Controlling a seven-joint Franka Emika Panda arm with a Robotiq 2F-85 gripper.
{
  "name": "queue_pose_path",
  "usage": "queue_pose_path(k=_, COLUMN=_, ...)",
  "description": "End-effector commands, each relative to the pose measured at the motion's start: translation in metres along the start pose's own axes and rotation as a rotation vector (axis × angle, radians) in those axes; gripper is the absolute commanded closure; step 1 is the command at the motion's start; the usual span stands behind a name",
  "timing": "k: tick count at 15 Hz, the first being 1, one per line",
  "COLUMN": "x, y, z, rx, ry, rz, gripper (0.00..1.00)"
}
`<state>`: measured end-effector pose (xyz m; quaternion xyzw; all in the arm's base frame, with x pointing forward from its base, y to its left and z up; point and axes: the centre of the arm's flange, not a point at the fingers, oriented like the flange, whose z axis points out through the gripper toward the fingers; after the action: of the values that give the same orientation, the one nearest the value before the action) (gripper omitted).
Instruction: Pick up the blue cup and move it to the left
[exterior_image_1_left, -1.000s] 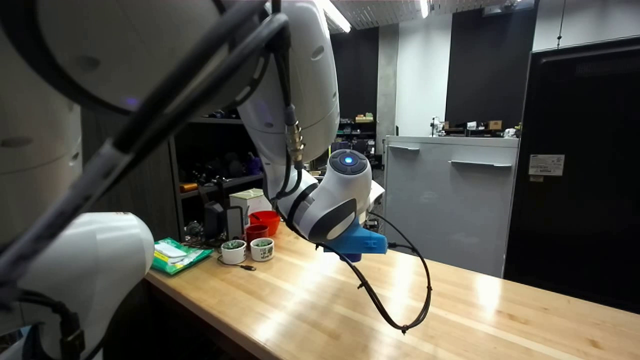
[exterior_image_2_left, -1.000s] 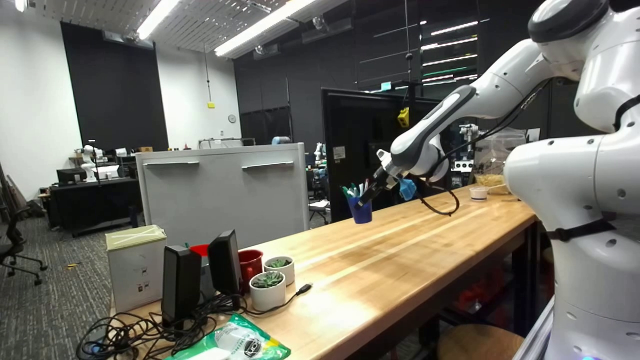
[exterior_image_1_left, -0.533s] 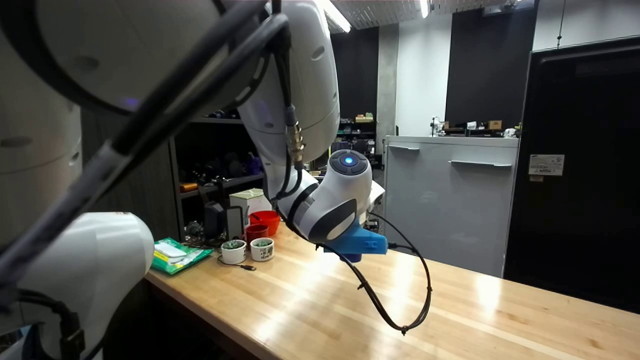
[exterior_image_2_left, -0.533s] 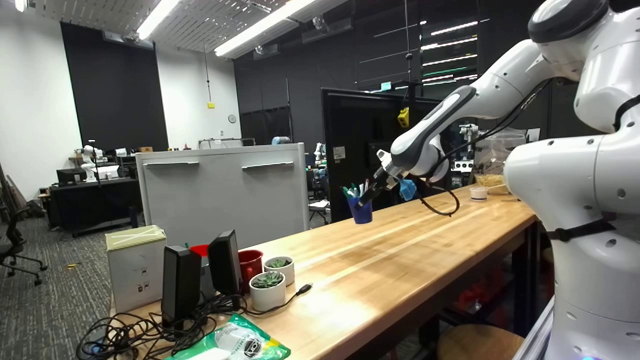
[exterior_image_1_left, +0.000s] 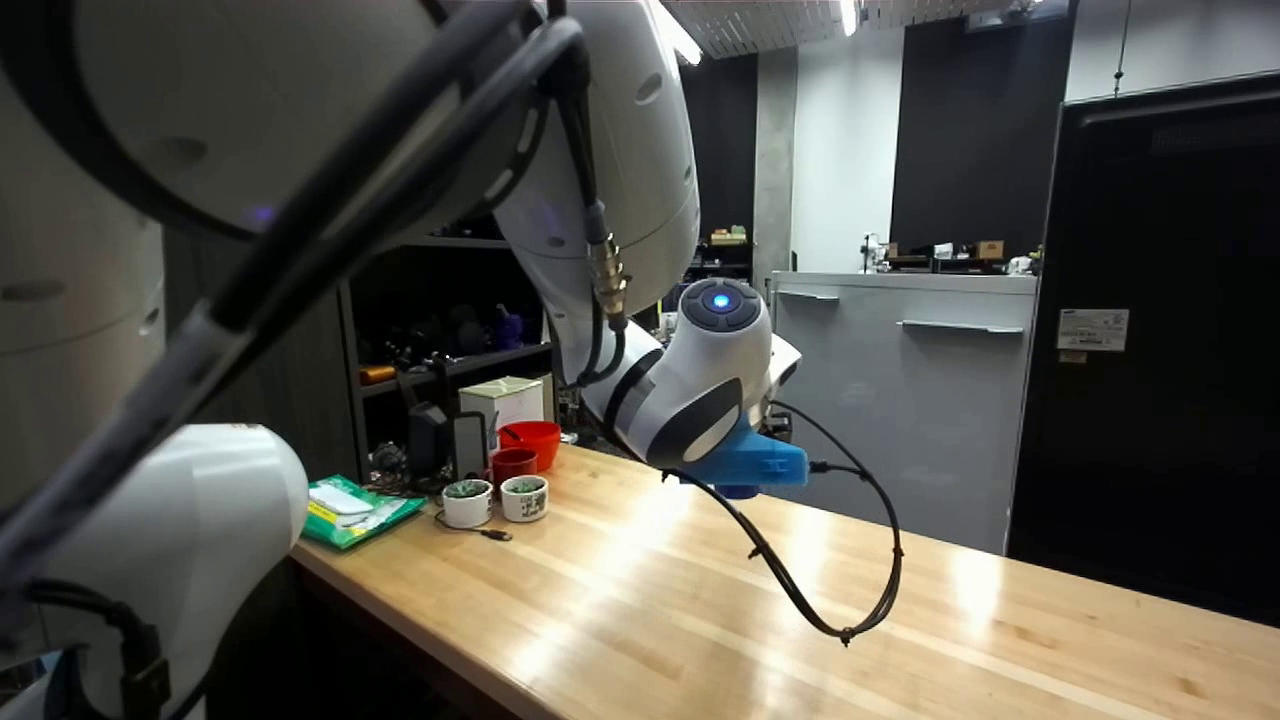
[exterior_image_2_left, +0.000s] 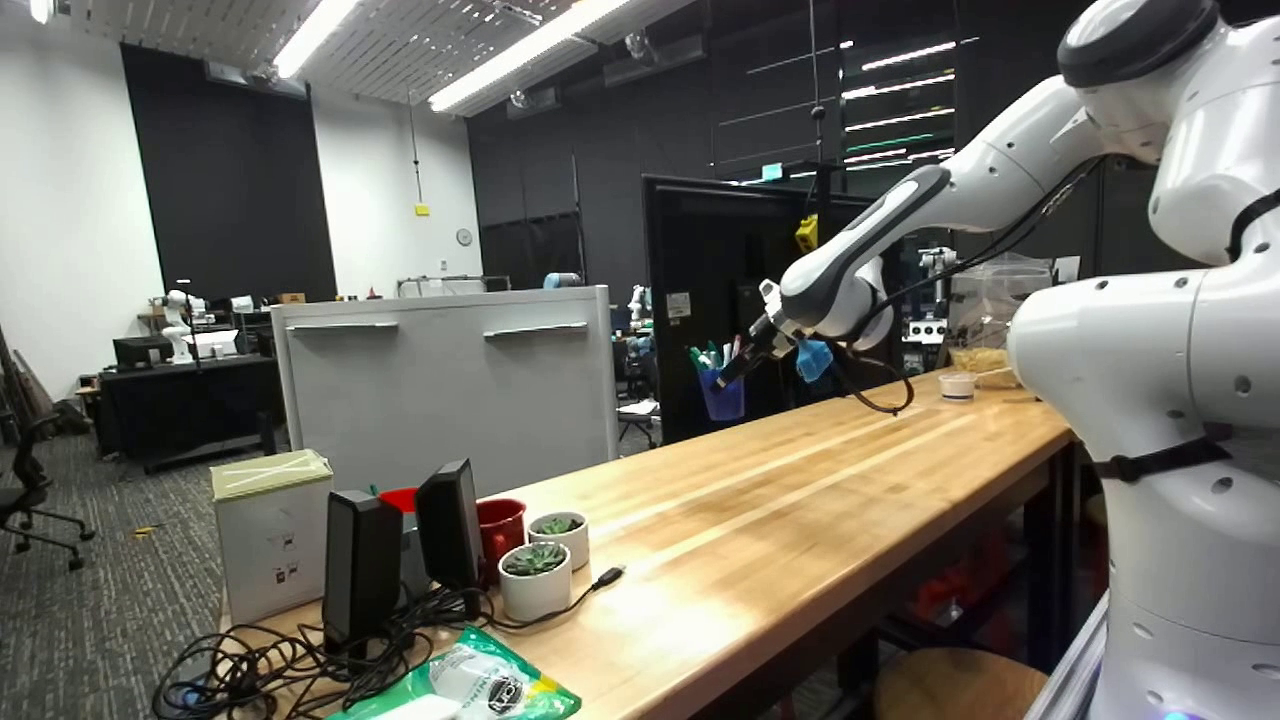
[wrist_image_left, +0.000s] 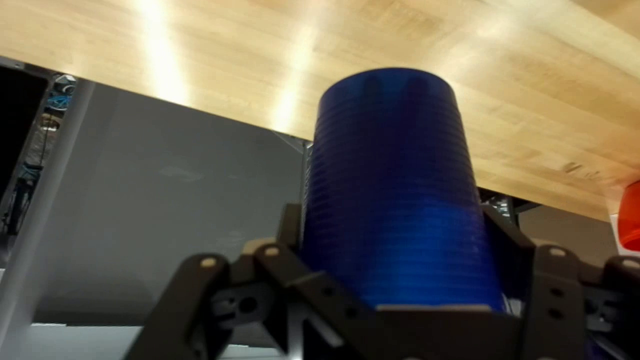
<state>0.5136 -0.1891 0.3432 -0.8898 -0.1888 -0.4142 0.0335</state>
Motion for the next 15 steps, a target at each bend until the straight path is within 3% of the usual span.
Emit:
queue_pose_path(k=1, x=0.017, y=0.027, z=-0.012, rx=-0.069, ry=0.062, rz=0.019, gripper=0.42)
queue_pose_path(k=10, x=0.012, y=0.121, z=-0.048, rx=-0.325, ry=0.157, rz=0.181, gripper=0.42)
queue_pose_path(k=15, x=-0.001, y=0.156, z=-0.060, rx=-0.439, ry=0.183, rz=0.245, gripper=0.42)
